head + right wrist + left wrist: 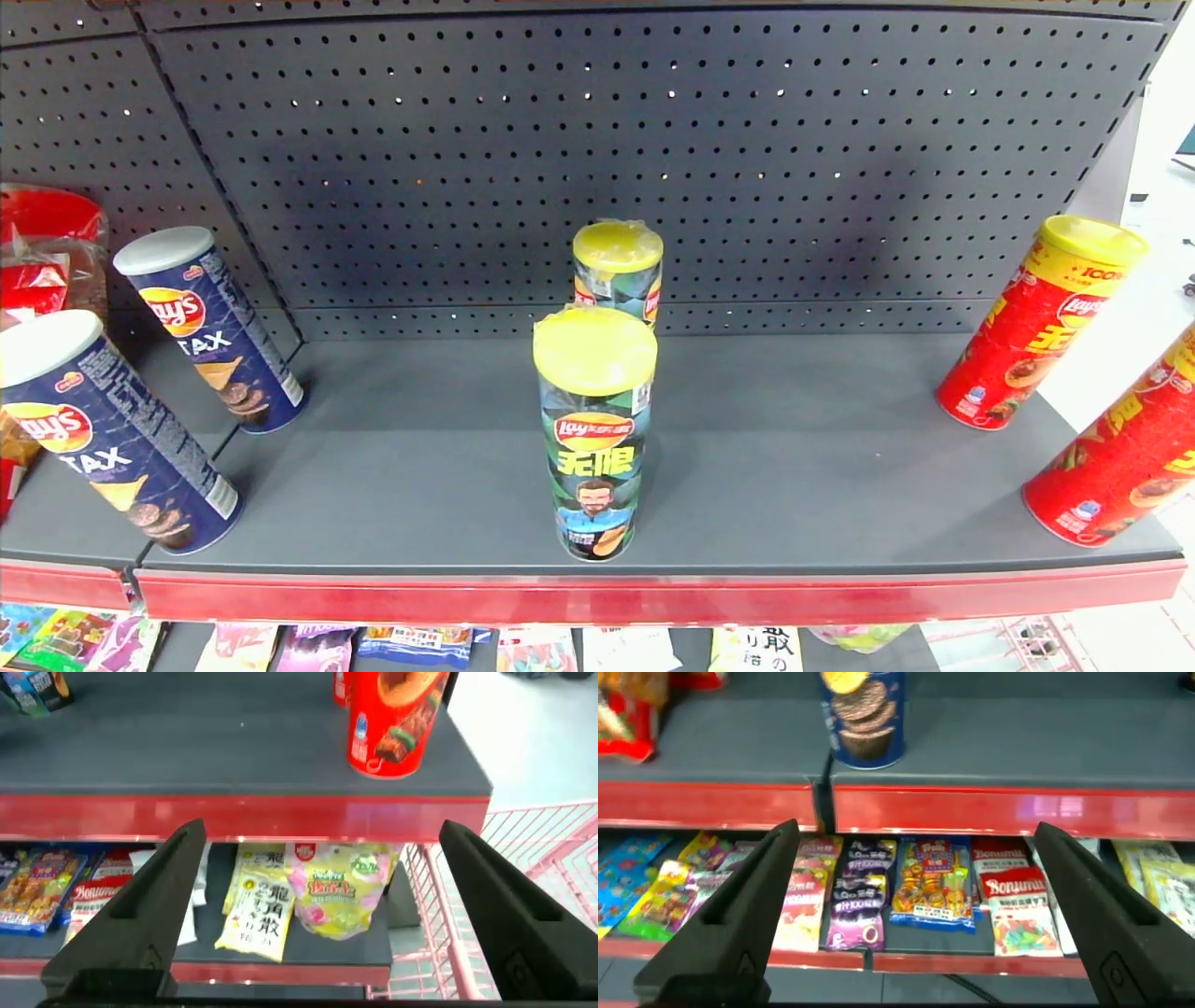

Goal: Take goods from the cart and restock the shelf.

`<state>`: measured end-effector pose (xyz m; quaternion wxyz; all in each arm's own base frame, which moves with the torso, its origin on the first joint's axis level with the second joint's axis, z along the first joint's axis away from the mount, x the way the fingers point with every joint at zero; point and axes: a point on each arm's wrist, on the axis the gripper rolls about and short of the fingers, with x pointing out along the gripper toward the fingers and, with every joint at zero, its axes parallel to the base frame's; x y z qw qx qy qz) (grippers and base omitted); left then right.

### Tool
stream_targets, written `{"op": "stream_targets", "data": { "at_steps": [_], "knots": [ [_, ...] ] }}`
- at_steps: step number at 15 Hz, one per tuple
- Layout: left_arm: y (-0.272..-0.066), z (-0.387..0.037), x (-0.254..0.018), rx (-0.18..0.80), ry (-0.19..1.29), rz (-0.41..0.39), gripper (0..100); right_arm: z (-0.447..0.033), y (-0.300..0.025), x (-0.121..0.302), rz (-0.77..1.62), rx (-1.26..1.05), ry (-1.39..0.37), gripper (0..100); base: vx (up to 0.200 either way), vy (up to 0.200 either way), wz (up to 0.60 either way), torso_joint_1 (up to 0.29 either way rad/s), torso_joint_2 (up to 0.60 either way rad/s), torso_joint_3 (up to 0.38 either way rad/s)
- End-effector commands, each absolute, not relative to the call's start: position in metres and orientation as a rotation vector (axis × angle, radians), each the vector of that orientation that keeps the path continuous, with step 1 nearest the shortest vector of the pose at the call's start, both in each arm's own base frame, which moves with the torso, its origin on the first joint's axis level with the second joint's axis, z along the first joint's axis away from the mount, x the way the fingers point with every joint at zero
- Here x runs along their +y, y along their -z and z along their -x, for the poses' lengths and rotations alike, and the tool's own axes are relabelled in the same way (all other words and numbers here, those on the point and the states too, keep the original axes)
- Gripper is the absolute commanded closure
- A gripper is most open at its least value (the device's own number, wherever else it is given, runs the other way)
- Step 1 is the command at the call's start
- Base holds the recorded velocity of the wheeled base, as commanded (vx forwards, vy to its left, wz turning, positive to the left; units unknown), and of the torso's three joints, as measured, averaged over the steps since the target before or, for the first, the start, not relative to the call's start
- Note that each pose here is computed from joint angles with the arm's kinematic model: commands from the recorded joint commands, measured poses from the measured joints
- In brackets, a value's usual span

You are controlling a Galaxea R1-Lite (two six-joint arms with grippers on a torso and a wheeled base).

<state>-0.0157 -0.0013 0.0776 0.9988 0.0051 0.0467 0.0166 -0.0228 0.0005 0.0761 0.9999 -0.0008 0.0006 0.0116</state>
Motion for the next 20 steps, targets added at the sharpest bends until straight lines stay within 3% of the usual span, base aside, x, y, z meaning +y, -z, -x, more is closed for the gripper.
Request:
{"op": "stream_targets", "data": {
  "at_steps": [1, 2, 3, 4, 5, 7, 10, 14, 18, 20],
  "knots": [
    [-0.078, 0.015, -0.001, 0.097, 0.004, -0.047, 0, 0.023, -0.076, 0.000, 0.006, 0.000, -0.023, 0, 0.000, 0.000, 0.00, 0.000, 0.00, 0.000],
    [-0.078, 0.016, -0.001, 0.090, 0.026, -0.056, 0, 0.023, -0.076, 0.000, 0.003, 0.000, -0.023, 0, 0.000, 0.000, 0.00, 0.000, 0.00, 0.000],
    [-0.110, 0.020, -0.001, 0.013, 0.125, -0.056, 0, 0.023, -0.076, 0.001, 0.000, -0.002, -0.026, 0, 0.000, 0.000, 0.00, 0.000, 0.00, 0.000],
    [-0.139, 0.014, -0.001, 0.033, 0.163, -0.032, 0, 0.023, -0.076, 0.001, 0.000, -0.002, -0.026, 0, 0.000, 0.000, 0.00, 0.000, 0.00, 0.000],
    [-0.187, -0.006, -0.003, 0.067, 0.223, 0.088, 0, 0.023, -0.076, 0.001, 0.002, 0.000, -0.037, 0, 0.000, 0.000, 0.00, 0.000, 0.00, 0.000],
    [-0.211, -0.022, -0.010, 0.095, 0.421, 0.056, 0, 0.023, -0.076, 0.001, -0.005, 0.000, -0.040, 0, 0.000, 0.000, 0.00, 0.000, 0.00, 0.000],
    [-0.208, -0.042, -0.018, 0.200, 0.534, 0.033, 0, 0.023, -0.076, 0.001, -0.006, -0.001, -0.040, 0, 0.000, 0.000, 0.00, 0.000, 0.00, 0.000],
    [-0.202, -0.085, -0.030, 0.318, 0.549, 0.002, 0, 0.023, -0.076, 0.001, -0.005, -0.001, -0.040, 0, 0.000, 0.000, 0.00, 0.000, 0.00, 0.000],
    [-0.186, -0.141, -0.046, 0.457, 0.573, -0.129, 0, 0.023, -0.076, 0.001, -0.005, -0.001, -0.040, 0, 0.000, 0.000, 0.00, 0.000, 0.00, 0.000],
    [-0.181, -0.158, -0.055, 0.503, 0.610, -0.155, 0, 0.023, -0.076, 0.001, -0.005, 0.000, -0.040, 0, 0.000, 0.000, 0.00, 0.000, 0.00, 0.000]
  ]
}}
